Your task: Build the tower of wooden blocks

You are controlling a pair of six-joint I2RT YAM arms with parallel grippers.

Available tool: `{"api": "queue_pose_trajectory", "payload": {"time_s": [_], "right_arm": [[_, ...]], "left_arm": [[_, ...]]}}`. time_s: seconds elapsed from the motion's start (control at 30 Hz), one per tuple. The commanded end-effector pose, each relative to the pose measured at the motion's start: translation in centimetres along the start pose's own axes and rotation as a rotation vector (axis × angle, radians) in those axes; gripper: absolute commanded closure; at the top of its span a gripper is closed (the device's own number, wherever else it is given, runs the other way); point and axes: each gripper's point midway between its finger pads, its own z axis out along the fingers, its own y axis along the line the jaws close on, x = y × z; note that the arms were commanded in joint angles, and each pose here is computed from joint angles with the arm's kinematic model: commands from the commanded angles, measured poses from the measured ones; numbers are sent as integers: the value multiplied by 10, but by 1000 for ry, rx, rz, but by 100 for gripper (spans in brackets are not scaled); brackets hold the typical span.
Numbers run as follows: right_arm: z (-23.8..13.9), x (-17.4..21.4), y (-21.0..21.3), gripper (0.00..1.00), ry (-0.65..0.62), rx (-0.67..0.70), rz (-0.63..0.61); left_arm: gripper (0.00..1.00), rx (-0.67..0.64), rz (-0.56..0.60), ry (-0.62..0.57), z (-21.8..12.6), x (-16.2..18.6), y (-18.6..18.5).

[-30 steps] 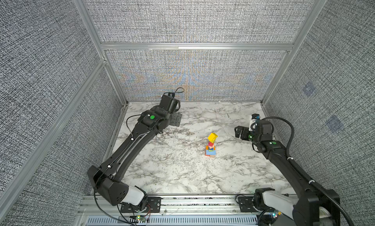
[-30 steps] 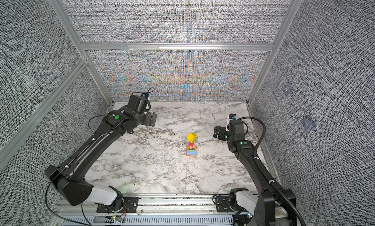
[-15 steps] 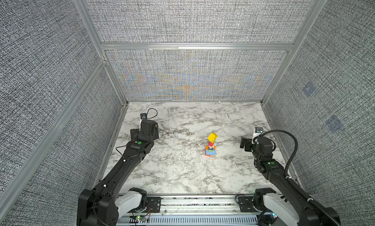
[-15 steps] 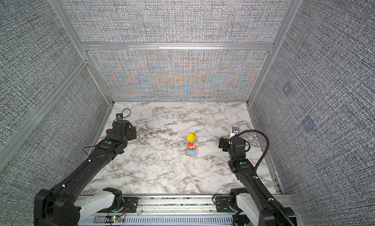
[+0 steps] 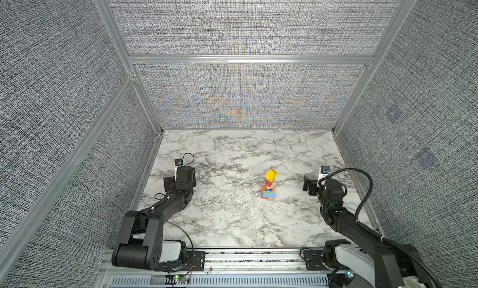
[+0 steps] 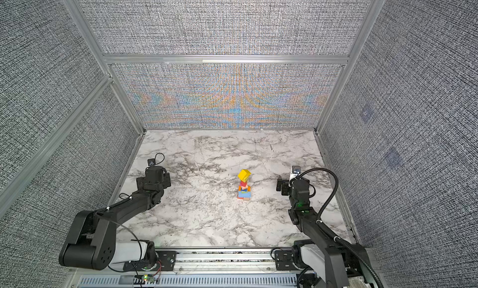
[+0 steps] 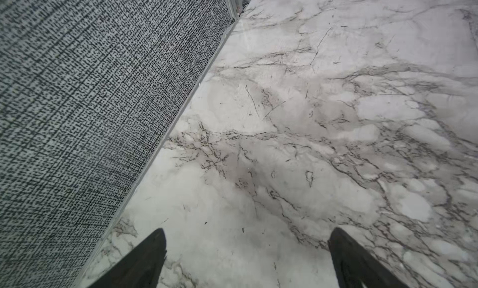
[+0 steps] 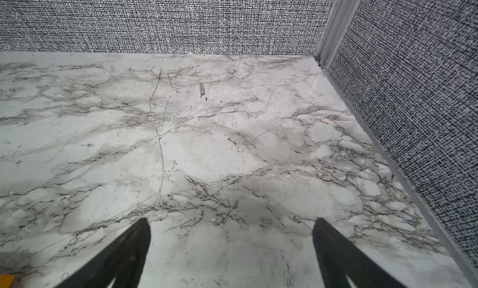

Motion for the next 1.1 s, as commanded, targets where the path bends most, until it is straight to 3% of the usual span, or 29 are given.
{"api": "queue_pose_trajectory", "payload": {"time_s": [0.0, 0.2, 0.3, 0.4, 0.6, 0.83, 1.07], "right_arm": [[3, -27, -5, 1, -125, 33, -8], [13, -22, 1, 1, -191, 13, -28], [13, -13, -9, 1, -224, 66, 8], [17, 1, -5, 1, -228, 45, 7], [33, 2, 7, 1, -198, -4, -37], [59, 1, 16, 1, -64, -27, -70], [69, 2, 8, 1, -8, 7, -42]], "left_arm": [[1, 31, -80, -168, 0, -41, -6], [1, -4, -62, -274, 0, -50, -2], [1, -1, -74, -319, 1, -45, -2], [1, 0, -81, -271, 5, -42, -2], [1, 16, -91, -326, -2, -42, 0], [1, 56, -83, -373, -10, -41, -4], [1, 79, -66, -319, 0, -41, -10]]}}
